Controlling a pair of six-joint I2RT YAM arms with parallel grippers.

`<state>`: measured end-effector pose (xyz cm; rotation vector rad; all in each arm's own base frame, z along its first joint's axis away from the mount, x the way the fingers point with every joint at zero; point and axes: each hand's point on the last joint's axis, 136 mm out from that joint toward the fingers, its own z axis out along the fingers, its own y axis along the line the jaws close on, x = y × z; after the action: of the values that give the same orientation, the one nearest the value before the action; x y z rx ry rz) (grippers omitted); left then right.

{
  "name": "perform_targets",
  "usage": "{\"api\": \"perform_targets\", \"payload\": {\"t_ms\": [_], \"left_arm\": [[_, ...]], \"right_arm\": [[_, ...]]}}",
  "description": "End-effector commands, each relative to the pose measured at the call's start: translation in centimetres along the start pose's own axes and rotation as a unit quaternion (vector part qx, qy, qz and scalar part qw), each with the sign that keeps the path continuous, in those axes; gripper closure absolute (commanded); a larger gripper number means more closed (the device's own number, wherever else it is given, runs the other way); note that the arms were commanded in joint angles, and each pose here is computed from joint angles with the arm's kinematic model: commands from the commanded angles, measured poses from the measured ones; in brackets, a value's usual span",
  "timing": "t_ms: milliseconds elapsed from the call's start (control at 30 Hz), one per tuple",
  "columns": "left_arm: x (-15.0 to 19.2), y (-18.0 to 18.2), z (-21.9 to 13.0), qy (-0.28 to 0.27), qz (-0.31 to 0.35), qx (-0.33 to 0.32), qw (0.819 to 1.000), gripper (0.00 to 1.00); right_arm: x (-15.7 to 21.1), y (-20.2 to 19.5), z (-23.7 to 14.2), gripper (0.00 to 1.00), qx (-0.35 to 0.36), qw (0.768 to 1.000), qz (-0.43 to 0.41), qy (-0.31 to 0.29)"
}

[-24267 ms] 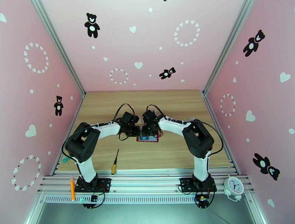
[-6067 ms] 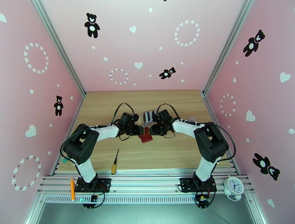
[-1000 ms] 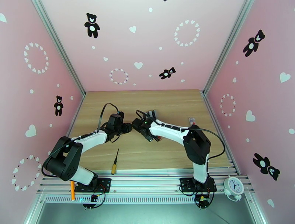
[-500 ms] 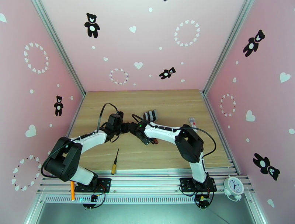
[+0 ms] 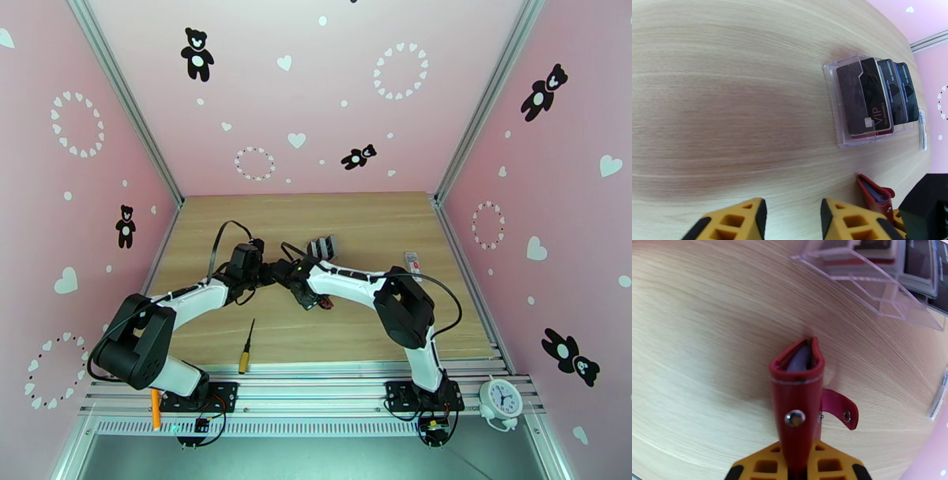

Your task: Put the credit cards into the card holder

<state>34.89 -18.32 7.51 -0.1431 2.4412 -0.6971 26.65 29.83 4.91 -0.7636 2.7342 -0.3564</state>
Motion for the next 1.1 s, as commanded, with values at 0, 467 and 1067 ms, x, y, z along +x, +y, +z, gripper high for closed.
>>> {"api": "perform_targets", "payload": {"t_ms": [0, 467, 1067], "left_arm": [[-0.3, 0.4, -0.4, -0.007, -0.003, -0.008, 1.000, 0.56], [-0.2, 0.4, -0.3, -0.002, -0.004, -0.008, 1.000, 0.57], [-0.3, 0.6, -0.4, -0.005, -0.005, -0.012, 1.000, 0.57]], "right_arm": [[0.6, 4.5, 2.0, 0.87, -0.078, 0.997, 0.006, 0.028], [0.8, 7.3, 2.3, 0.73, -0.126, 0.991, 0.008, 0.036], [1.1, 9.9, 3.3, 0.66, -0.179, 0.982, 0.014, 0.055]]}}
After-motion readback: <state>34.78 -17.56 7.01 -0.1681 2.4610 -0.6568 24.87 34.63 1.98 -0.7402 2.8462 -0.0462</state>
